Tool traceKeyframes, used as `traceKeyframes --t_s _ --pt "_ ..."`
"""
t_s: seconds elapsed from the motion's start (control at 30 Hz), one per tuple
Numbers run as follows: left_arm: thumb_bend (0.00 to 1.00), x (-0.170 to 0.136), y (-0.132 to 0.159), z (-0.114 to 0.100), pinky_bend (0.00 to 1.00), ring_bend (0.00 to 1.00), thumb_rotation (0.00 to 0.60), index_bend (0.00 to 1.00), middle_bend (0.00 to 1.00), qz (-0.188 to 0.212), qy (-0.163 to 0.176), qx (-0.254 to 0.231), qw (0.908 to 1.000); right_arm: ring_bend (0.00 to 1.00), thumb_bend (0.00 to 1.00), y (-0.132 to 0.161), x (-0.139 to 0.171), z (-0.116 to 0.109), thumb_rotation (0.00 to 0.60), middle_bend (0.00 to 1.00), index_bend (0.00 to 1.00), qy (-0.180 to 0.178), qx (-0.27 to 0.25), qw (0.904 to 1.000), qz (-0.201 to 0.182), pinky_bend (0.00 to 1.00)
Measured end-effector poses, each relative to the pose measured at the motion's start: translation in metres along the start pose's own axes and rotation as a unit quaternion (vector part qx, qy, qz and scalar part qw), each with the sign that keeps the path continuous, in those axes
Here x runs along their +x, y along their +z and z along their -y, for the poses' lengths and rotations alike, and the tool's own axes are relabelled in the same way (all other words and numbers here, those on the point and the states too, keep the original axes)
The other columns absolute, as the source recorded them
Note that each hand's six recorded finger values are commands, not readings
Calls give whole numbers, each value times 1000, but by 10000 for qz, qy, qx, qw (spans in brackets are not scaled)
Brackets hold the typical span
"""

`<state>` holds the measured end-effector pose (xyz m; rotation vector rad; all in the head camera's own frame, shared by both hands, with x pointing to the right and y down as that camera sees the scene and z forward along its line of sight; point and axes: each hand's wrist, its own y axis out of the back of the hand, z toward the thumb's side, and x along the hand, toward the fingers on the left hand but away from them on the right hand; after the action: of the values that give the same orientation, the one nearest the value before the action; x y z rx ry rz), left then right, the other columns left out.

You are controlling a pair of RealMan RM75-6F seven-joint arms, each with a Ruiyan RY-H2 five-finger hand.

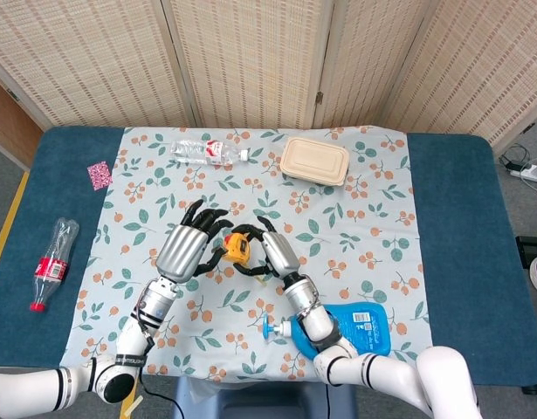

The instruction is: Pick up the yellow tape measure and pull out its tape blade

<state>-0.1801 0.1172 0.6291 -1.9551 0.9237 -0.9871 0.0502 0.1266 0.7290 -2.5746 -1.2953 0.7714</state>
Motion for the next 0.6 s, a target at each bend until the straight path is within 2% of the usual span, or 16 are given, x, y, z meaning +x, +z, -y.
traceKeyframes --t_s 0.2,0.6 --pt "546 1 -2 1 21 201 600 517 206 -12 21 96 10000 385 335 0 -1 -2 600 554 655 -26 -24 10000 -1 0" --pt "560 0 -7 -1 47 238 600 599 259 -2 251 290 9993 385 336 1 -1 -9 600 554 655 -87 -87 9999 -2 0"
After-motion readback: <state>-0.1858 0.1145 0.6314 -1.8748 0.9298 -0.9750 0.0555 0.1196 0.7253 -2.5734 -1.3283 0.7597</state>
